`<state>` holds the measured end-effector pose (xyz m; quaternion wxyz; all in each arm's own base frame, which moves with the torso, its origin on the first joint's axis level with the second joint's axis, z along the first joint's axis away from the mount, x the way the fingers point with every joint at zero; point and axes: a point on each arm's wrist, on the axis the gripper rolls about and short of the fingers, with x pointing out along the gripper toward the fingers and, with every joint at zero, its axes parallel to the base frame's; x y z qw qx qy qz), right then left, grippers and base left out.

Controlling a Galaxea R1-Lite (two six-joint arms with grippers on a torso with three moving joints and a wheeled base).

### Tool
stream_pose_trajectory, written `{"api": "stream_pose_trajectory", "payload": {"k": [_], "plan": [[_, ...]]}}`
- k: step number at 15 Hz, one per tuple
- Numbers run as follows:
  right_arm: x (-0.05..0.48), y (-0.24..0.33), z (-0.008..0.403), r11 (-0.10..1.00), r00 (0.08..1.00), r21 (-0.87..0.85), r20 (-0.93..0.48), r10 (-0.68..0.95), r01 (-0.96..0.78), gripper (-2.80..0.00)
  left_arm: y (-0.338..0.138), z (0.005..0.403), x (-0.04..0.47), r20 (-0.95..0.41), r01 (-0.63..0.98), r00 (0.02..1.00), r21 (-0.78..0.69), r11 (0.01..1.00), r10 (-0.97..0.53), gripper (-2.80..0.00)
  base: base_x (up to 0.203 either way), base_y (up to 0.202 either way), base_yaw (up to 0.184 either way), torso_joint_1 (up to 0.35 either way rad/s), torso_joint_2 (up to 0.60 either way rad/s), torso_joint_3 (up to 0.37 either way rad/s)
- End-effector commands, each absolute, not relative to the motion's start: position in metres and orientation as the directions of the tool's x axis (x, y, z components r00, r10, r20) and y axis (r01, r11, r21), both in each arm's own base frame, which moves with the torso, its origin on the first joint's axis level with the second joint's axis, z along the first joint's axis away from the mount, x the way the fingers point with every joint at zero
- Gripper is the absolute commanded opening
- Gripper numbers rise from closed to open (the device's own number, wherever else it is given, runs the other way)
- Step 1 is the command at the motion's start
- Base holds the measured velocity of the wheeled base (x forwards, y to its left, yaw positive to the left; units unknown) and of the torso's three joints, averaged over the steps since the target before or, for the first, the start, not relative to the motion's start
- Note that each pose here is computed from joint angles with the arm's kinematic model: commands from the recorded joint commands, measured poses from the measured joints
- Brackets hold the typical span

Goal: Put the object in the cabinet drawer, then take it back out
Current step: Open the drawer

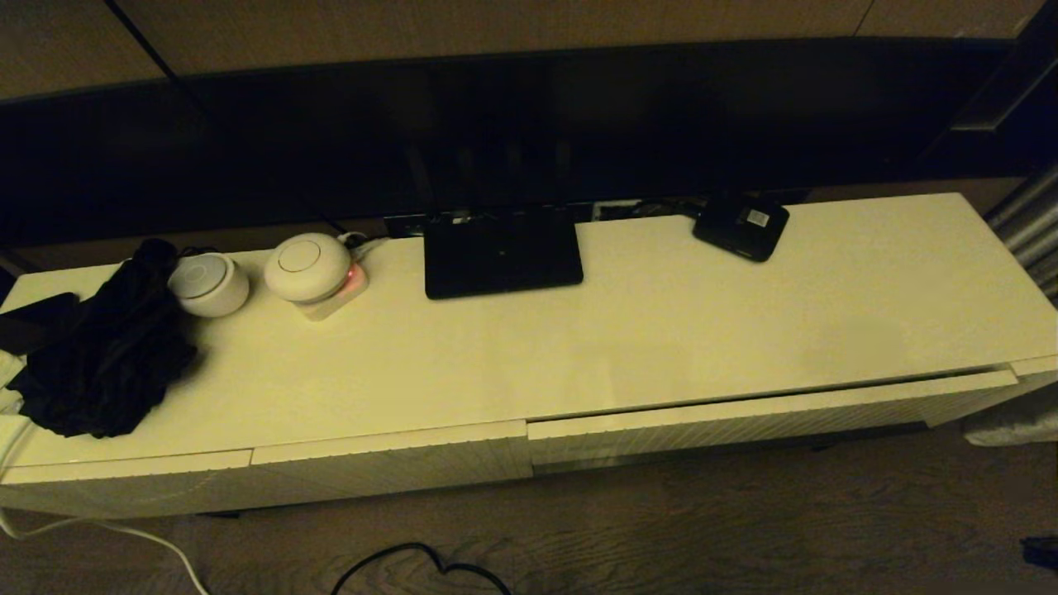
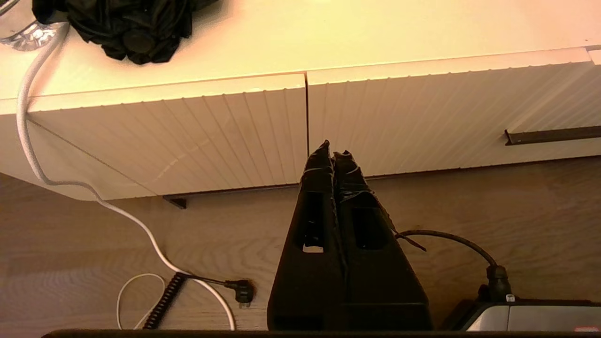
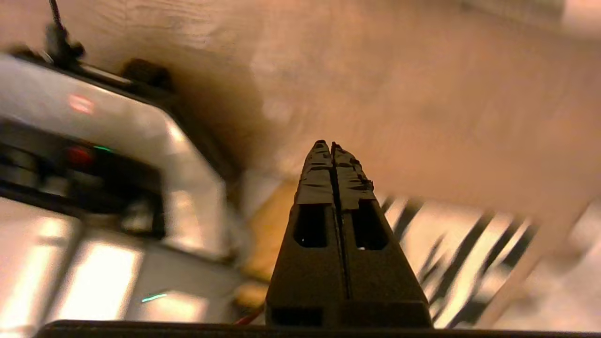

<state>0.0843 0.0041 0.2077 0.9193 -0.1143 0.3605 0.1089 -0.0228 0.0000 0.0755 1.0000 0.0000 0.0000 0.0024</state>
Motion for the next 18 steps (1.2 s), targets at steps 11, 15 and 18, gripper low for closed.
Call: {"api": "stream_pose_trajectory", "payload": {"k": [11, 15, 18], "plan": [[0.142, 0.025, 0.149, 0.463, 0.846, -0.709, -0.458, 0.272, -0.532, -2.80, 0.000, 0.075, -0.023, -0.003, -0.006, 1.000, 0.000, 1.000, 0.006, -2.80, 0.000, 0.000, 0.000, 0.000, 0.00, 0.000], [0.155, 0.032, 0.136, 0.313, 0.796, -0.734, -0.527, 0.298, -0.603, -2.80, 0.000, 0.075, -0.023, -0.003, -0.005, 1.000, 0.000, 1.000, 0.005, -2.80, 0.000, 0.000, 0.000, 0.000, 0.00, 0.000], [0.164, 0.047, 0.121, 0.223, 0.723, -0.696, -0.596, 0.350, -0.682, -2.80, 0.000, 0.075, -0.023, -0.003, -0.006, 1.000, 0.000, 1.000, 0.006, -2.80, 0.000, 0.000, 0.000, 0.000, 0.00, 0.000]]}}
